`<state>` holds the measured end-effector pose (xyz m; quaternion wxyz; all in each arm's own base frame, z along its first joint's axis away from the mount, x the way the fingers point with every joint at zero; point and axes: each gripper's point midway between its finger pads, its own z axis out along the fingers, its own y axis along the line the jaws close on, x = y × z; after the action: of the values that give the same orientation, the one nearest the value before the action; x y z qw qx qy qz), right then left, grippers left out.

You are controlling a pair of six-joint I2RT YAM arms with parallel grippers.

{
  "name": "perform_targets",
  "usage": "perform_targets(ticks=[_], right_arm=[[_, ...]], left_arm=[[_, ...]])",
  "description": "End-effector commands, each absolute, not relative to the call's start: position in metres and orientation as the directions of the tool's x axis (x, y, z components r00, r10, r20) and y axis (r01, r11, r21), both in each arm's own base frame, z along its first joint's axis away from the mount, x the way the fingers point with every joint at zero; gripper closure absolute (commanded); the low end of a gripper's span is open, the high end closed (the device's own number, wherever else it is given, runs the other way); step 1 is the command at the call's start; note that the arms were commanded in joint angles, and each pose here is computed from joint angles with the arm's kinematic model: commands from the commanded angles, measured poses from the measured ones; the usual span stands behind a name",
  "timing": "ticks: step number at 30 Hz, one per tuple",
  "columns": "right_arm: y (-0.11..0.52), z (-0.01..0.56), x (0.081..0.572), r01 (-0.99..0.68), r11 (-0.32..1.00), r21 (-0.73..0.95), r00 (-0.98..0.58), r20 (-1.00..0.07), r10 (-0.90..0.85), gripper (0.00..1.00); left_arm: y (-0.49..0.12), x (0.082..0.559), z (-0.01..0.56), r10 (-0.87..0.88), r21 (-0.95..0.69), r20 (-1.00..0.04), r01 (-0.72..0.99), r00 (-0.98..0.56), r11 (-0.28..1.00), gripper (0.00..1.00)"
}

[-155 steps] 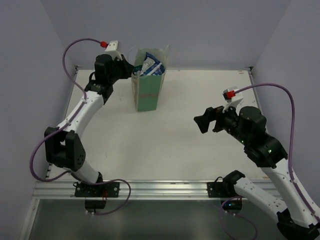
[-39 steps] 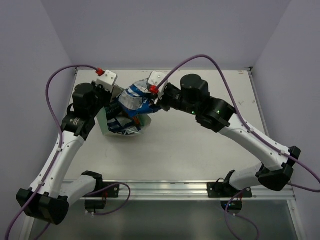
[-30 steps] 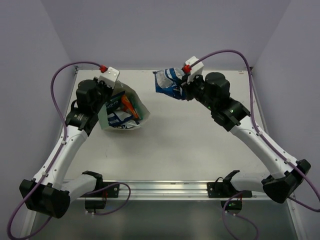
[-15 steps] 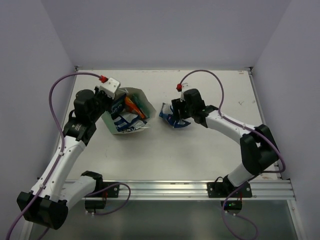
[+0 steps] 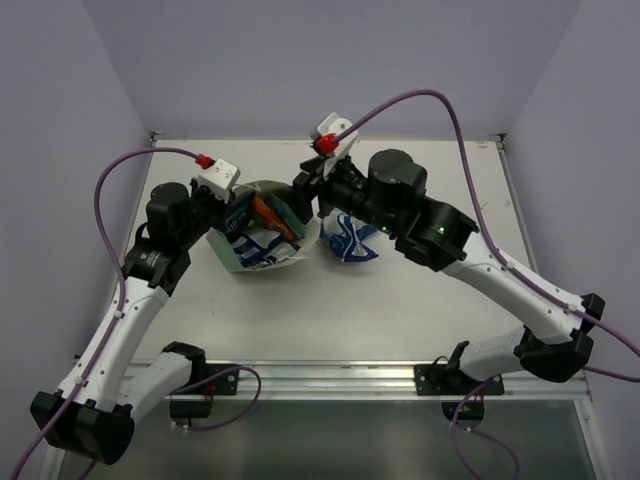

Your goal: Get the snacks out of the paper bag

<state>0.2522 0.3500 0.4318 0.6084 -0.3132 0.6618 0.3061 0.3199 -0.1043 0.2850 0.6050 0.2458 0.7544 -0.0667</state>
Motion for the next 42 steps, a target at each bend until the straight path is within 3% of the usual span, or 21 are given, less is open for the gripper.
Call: perform_targets(ticks=[1,9,20,25,42], right_arm=[[0.385,0.374,0.260,-0.807,0.585,-0.081,-0.079,-0.967,-0.243,0.33],[0.434,0.300,0.280,-0.831,0.545,-0.108,-0.095,-0.939,-0.330,0.42],[0.430,0.228,0.335,-0.766,0.617,-0.180,-0.100,-0.915,-0.391,0.43],[0.434,0.200,0.341,-0.801,0.573,-0.173,-0.113,-0.897,-0.428,0.48],[0.444,0.174,0.337,-0.840,0.527,-0.129,-0.151,-0.878,-0.455,0.52]], left_arm=[[-0.108,0.317,0.322,0.248,0.193,-0.966,0.446,-0.068,0.874,1.00],[-0.107,0.320,0.332,0.202,0.148,-0.975,0.419,-0.088,0.896,1.00],[-0.120,0.315,0.333,0.135,0.061,-0.983,0.469,-0.125,0.881,1.00],[-0.122,0.316,0.334,0.132,0.057,-0.983,0.473,-0.127,0.879,1.00],[-0.122,0.319,0.333,0.123,0.042,-0.982,0.468,-0.144,0.883,1.00]])
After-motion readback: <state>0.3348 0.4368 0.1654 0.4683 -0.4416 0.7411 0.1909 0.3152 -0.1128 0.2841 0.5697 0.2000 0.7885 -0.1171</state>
